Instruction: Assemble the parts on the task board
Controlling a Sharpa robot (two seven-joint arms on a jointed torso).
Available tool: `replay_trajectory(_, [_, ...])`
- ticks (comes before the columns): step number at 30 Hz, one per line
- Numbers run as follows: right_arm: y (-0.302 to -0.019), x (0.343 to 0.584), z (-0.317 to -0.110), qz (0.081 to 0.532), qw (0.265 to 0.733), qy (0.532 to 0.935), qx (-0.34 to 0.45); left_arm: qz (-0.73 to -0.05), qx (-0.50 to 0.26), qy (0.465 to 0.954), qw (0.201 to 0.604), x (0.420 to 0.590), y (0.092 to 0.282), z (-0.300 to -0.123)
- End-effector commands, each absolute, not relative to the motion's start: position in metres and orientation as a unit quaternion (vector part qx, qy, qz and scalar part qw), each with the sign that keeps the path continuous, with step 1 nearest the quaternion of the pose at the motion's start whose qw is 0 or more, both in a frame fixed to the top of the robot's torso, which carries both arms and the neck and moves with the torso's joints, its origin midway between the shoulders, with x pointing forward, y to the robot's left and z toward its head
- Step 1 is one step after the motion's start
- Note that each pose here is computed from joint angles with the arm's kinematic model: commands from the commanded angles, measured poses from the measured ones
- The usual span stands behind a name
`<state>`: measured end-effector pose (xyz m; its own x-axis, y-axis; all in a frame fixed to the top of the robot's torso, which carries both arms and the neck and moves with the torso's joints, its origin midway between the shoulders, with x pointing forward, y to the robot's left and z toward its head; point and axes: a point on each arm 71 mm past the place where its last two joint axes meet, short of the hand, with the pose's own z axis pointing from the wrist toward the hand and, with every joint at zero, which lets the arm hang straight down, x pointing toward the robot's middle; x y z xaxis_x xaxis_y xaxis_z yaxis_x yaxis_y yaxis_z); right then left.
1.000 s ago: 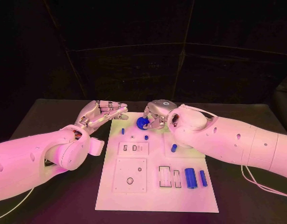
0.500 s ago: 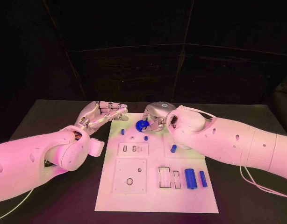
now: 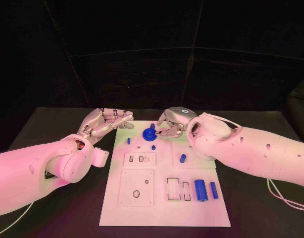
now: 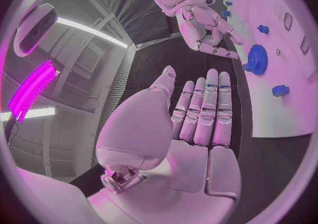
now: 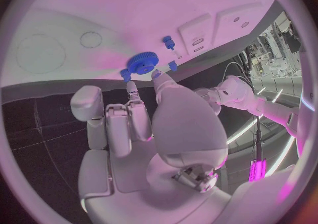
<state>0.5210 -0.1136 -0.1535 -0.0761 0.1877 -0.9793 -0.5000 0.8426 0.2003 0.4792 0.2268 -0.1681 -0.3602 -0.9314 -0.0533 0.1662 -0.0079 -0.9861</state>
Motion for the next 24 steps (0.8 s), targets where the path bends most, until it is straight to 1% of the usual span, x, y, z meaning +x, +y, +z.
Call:
replay_trajectory(1, [-0.134,0.515,-0.139,0.346,0.677,0.646,-0.069,-0.618,-0.350,0.546,0.444,0.480,0.227,-0.166])
replay_trajectory(3, [-0.154,0.514,-0.138,0.359,0.665,0.653,-0.047,-0.618,-0.350,0.545,0.445,0.481,0.228,-0.166])
replay_trajectory(7, [-0.189,0.511,-0.137,0.370,0.649,0.665,-0.018,-0.618,-0.350,0.544,0.448,0.483,0.230,-0.166])
replay_trajectory(10, [-0.212,0.509,-0.136,0.367,0.651,0.665,-0.003,-0.619,-0.349,0.542,0.449,0.484,0.230,-0.166])
replay_trajectory(15, [-0.254,0.508,-0.135,0.347,0.661,0.665,0.018,-0.620,-0.347,0.542,0.448,0.487,0.229,-0.167])
replay_trajectory(19, [-0.276,0.509,-0.137,0.335,0.665,0.667,0.027,-0.622,-0.346,0.542,0.446,0.488,0.228,-0.167])
replay_trajectory(24, [-0.290,0.511,-0.146,0.326,0.663,0.673,0.032,-0.624,-0.346,0.542,0.444,0.490,0.227,-0.168])
